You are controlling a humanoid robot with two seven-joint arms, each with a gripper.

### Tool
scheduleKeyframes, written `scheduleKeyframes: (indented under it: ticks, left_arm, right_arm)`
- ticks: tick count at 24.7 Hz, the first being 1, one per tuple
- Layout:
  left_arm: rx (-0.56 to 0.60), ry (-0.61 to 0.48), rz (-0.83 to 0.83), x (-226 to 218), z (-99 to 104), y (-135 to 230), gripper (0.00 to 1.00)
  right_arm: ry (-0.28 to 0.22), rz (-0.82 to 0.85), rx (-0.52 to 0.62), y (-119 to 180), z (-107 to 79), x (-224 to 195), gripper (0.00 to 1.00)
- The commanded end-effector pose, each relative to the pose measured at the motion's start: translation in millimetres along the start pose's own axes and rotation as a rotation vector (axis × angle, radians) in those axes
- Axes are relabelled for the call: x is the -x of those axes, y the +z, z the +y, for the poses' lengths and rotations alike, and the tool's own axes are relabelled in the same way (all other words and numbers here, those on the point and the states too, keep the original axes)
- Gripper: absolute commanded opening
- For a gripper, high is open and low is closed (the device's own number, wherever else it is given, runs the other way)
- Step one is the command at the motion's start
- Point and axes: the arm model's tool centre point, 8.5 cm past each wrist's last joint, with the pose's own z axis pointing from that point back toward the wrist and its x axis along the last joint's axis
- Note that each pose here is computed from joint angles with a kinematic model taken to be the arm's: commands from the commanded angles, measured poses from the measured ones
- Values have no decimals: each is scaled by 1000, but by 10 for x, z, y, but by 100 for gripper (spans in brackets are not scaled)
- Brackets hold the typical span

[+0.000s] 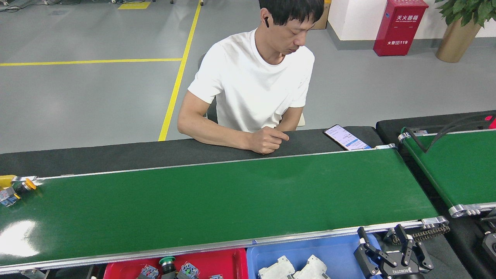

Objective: Pick switch part from conveyor to tray

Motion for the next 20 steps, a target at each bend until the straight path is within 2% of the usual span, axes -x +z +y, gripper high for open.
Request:
scheduleKeyframes:
  ticks: [1, 4, 8, 13, 15, 20]
  left_arm:
    - [-11, -11, -15, -44, 71, -66, 100]
    - [-17, -11, -30, -313, 102, -196, 100]
    - [-23, 8, -54, -533, 125, -295, 100]
    - [-55, 1, -55, -532, 238, -422, 100]
    - [-63, 0, -54, -533, 264, -450, 100]
    - [-42, 1, -62, -555, 212, -419, 100]
  right_arm:
    - [-2, -20, 40, -36, -100, -31, 100]
    - [-3, 2, 51, 31, -152, -24, 100]
    - [1, 43, 39, 165, -130, 94, 100]
    - [28, 132, 58, 231, -237, 397, 100]
    - [16, 167, 42, 245, -219, 432, 100]
    - [16, 174, 25, 258, -202, 447, 100]
